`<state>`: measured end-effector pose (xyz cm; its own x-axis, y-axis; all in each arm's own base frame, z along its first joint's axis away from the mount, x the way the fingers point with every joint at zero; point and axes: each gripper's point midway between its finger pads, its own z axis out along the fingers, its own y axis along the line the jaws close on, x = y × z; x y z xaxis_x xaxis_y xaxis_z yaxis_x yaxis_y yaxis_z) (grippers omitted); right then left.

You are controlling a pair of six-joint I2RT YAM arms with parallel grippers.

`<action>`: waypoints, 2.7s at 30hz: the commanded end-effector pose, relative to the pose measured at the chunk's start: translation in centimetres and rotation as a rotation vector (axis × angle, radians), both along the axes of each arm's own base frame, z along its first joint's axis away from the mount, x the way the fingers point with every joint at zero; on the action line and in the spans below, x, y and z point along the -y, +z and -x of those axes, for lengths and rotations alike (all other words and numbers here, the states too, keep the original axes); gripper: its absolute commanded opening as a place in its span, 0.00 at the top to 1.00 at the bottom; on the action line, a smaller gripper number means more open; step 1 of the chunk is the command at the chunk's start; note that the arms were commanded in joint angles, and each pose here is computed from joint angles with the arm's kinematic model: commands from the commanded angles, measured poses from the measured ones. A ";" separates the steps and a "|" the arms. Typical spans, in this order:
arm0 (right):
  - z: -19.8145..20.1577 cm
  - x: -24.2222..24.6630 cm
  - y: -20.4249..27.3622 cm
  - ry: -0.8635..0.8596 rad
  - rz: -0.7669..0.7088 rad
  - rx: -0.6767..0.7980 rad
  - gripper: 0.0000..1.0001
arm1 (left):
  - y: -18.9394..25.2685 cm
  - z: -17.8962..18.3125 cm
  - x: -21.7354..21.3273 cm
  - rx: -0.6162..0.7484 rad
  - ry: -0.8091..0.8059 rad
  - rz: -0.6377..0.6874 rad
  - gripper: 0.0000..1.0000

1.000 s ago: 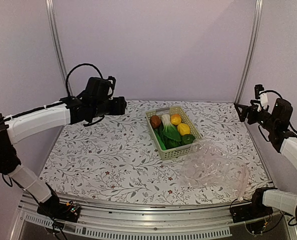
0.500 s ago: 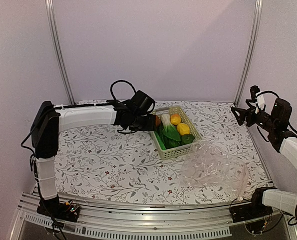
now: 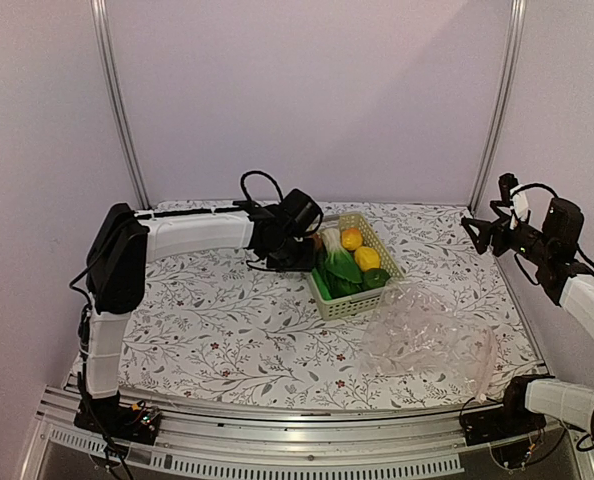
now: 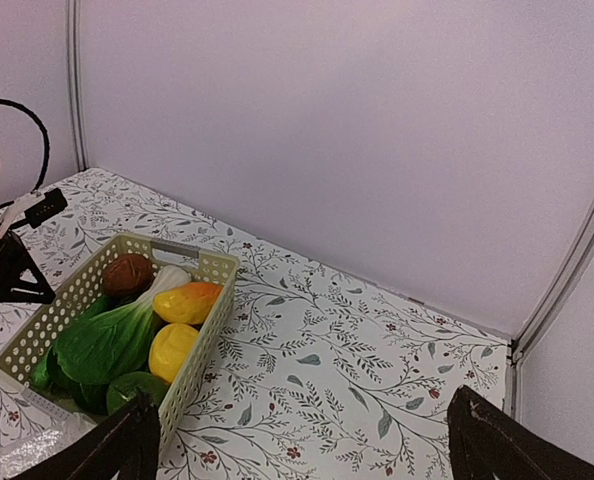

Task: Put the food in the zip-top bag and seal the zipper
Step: Adjust the bin at the corner of the board.

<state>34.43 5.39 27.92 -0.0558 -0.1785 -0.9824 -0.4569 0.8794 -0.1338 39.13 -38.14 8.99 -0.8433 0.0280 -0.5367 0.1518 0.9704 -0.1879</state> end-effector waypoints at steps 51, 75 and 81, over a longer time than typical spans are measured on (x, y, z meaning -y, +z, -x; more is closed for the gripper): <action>8.3 3.3 -7.7 -0.015 0.482 -0.466 0.03 | 1.6 -4.8 -11.4 0.019 -0.142 -0.067 0.46; 15.3 2.7 -16.4 0.169 0.532 -0.845 0.31 | -0.3 -2.9 -20.3 -0.038 0.123 -0.166 0.70; 15.7 3.0 -17.4 0.169 0.548 -0.870 0.34 | 8.6 -1.2 -13.6 0.221 -0.019 -0.105 0.38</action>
<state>19.25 2.49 11.13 -0.6373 -0.6483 -0.4166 -0.6868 0.7230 -0.0745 41.89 -18.88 9.74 -0.8444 0.0405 -0.5342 0.0511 0.9987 -0.0050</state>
